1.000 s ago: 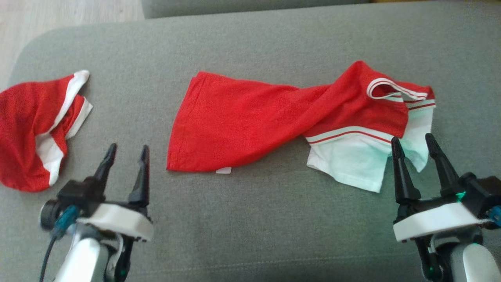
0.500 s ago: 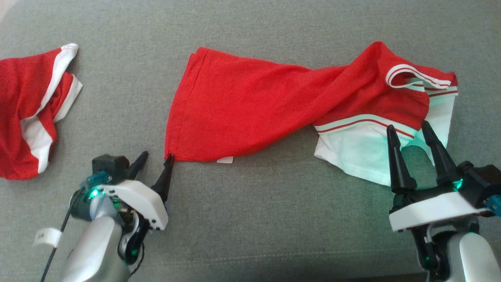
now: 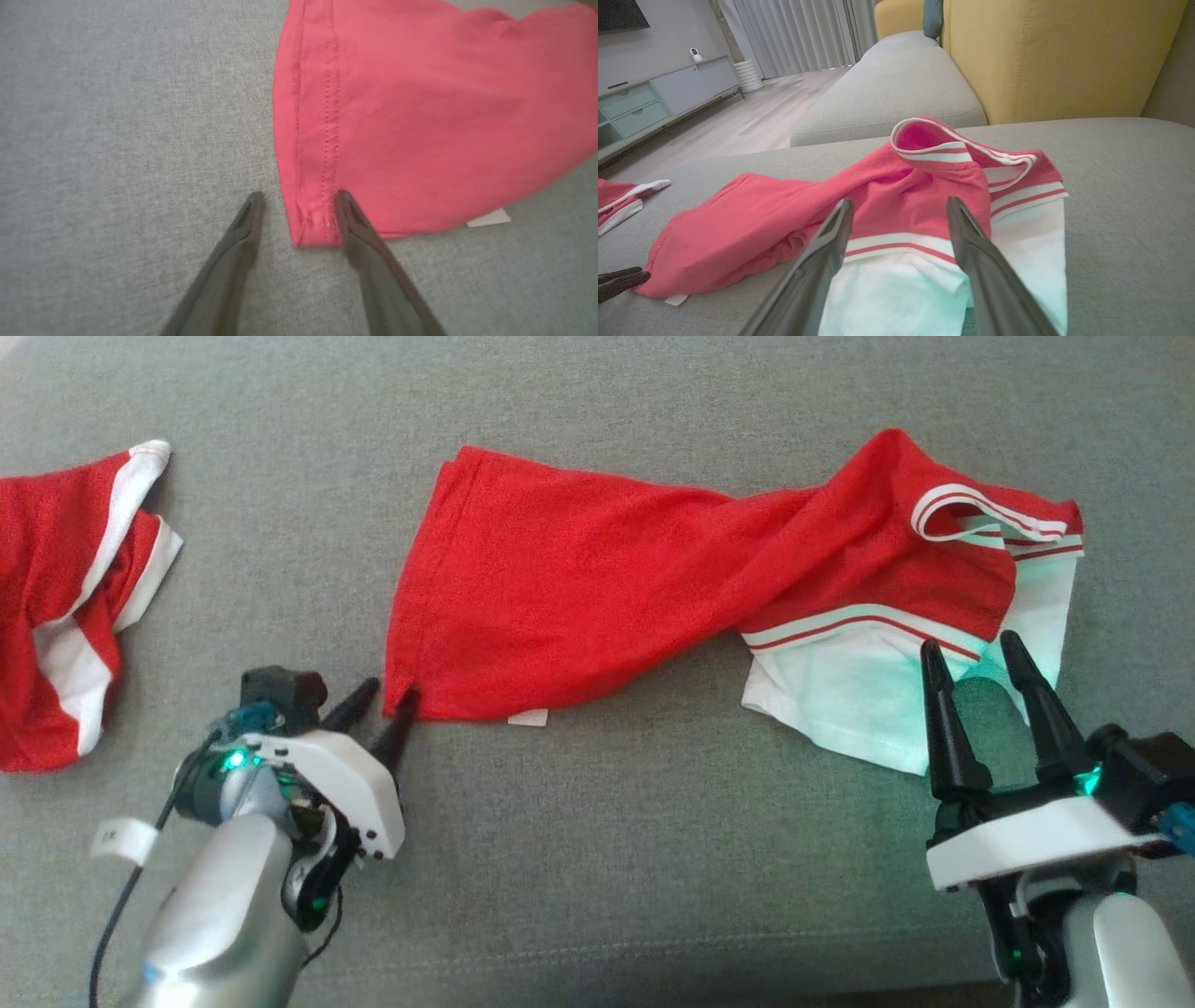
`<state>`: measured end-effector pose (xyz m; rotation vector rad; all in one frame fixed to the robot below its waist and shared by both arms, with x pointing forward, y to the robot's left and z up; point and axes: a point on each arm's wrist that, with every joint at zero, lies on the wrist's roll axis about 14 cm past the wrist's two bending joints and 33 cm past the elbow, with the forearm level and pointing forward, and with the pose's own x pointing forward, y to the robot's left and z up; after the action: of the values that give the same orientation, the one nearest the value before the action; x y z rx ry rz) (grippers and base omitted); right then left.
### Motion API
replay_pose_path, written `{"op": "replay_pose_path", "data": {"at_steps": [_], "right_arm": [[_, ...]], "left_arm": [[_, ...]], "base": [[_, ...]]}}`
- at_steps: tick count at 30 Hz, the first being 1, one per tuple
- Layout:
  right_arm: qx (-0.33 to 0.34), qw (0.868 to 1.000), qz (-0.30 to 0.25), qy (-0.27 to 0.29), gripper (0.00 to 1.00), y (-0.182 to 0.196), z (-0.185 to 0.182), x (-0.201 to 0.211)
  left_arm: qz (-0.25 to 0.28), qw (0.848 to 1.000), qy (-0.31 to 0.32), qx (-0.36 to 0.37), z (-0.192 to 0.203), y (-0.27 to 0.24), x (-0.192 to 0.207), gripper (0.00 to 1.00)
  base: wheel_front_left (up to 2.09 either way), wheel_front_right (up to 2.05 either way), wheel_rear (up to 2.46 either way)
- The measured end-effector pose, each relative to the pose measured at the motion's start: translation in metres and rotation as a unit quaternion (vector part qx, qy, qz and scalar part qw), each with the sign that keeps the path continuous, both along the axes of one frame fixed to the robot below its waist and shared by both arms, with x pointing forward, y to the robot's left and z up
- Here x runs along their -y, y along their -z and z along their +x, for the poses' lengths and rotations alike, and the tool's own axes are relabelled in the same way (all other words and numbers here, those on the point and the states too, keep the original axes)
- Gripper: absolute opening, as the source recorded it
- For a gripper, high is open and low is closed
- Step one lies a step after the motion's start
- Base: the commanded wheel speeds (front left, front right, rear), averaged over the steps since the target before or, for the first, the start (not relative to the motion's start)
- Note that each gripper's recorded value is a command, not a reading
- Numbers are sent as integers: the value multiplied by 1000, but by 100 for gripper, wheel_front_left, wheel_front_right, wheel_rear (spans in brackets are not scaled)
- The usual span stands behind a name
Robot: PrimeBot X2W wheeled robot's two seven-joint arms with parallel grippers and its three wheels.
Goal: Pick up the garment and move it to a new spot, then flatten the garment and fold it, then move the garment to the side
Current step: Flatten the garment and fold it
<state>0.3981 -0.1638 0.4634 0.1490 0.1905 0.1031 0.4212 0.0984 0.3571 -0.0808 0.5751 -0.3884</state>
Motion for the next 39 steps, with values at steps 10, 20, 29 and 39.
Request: {"op": "replay_pose_path", "data": {"at_steps": [10, 20, 29, 39], "right_arm": [[-123, 992, -9, 14, 100, 54, -22, 14], [-243, 970, 2, 3, 100, 104, -51, 8], [-244, 970, 18, -3, 0, 109, -33, 2], [-107, 994, 23, -1, 0, 38, -5, 1]], "left_arm": [[5, 1000, 19, 0, -3, -3, 6, 0], [2, 1000, 15, 2, -3, -3, 6, 0], [-3, 1000, 2, 10, -1, -4, 2, 0], [-40, 992, -38, 114, 13, -60, -3, 0]], "base": [[0, 0, 0], [0, 0, 0], [0, 0, 0], [0, 0, 0]]}}
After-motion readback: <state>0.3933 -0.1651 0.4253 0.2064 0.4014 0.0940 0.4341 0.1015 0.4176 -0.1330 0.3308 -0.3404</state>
